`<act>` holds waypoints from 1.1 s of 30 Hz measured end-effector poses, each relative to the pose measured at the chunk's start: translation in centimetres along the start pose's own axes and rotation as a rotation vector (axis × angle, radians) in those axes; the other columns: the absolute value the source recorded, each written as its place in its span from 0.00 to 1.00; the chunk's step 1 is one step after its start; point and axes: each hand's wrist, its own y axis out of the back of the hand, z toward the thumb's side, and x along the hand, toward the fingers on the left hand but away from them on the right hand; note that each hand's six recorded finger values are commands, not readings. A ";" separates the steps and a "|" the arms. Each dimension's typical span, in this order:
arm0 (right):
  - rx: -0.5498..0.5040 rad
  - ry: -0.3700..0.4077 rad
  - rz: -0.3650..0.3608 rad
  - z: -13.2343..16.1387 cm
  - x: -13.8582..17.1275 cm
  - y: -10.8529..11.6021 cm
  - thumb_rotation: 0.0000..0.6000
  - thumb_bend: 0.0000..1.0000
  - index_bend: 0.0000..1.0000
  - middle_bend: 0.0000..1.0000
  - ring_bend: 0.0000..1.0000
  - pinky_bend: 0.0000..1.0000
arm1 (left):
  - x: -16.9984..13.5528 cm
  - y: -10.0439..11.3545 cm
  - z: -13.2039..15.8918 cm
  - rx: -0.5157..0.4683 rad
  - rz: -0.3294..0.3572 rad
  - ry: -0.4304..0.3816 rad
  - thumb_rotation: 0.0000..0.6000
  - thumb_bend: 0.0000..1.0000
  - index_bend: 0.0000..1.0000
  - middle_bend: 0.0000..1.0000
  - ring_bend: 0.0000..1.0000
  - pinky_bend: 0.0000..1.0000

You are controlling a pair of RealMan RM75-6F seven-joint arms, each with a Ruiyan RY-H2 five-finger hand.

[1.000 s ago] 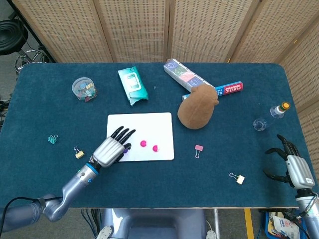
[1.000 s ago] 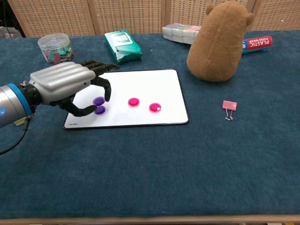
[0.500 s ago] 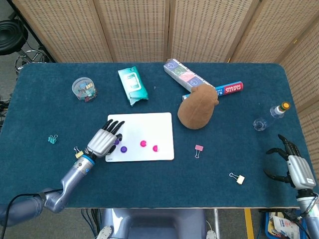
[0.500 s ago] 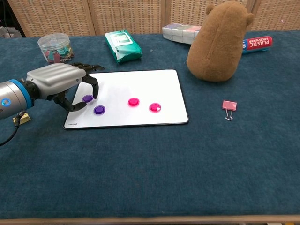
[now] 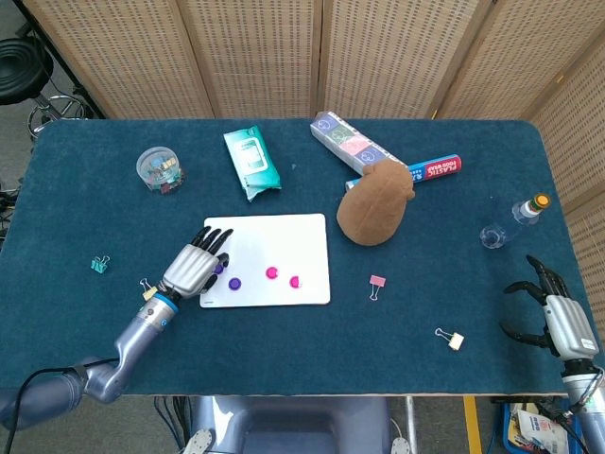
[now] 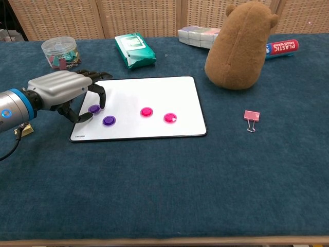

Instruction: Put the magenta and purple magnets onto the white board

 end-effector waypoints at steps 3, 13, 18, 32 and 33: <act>0.000 0.000 0.000 0.0 0.0 0.0 1.00 0.23 0.38 0.00 0.00 0.00 | 0.1 -0.1 -0.1 -0.004 0.000 0.004 1.00 0.42 0.86 0.00 0.00 0.00; 0.002 -0.002 0.002 0.0 0.0 -0.1 1.00 0.23 0.38 0.00 0.00 0.00 | 0.2 -0.3 0.0 -0.004 0.001 0.002 1.00 0.42 0.82 0.00 0.00 0.00; 0.001 -0.002 0.001 0.0 0.0 0.0 1.00 0.23 0.38 0.00 0.00 0.00 | 0.0 -0.2 -0.1 0.002 0.002 0.006 1.00 0.42 0.55 0.00 0.00 0.00; -0.004 -0.001 -0.002 0.0 0.0 0.1 1.00 0.23 0.38 0.00 0.00 0.00 | -0.6 0.1 -0.1 0.021 -0.002 0.005 1.00 0.42 0.33 0.00 0.00 0.00; -0.004 -0.001 -0.001 0.0 0.0 0.1 1.00 0.23 0.38 0.00 0.00 0.00 | -0.6 0.1 -0.2 0.024 -0.002 0.006 1.00 0.42 0.32 0.00 0.00 0.00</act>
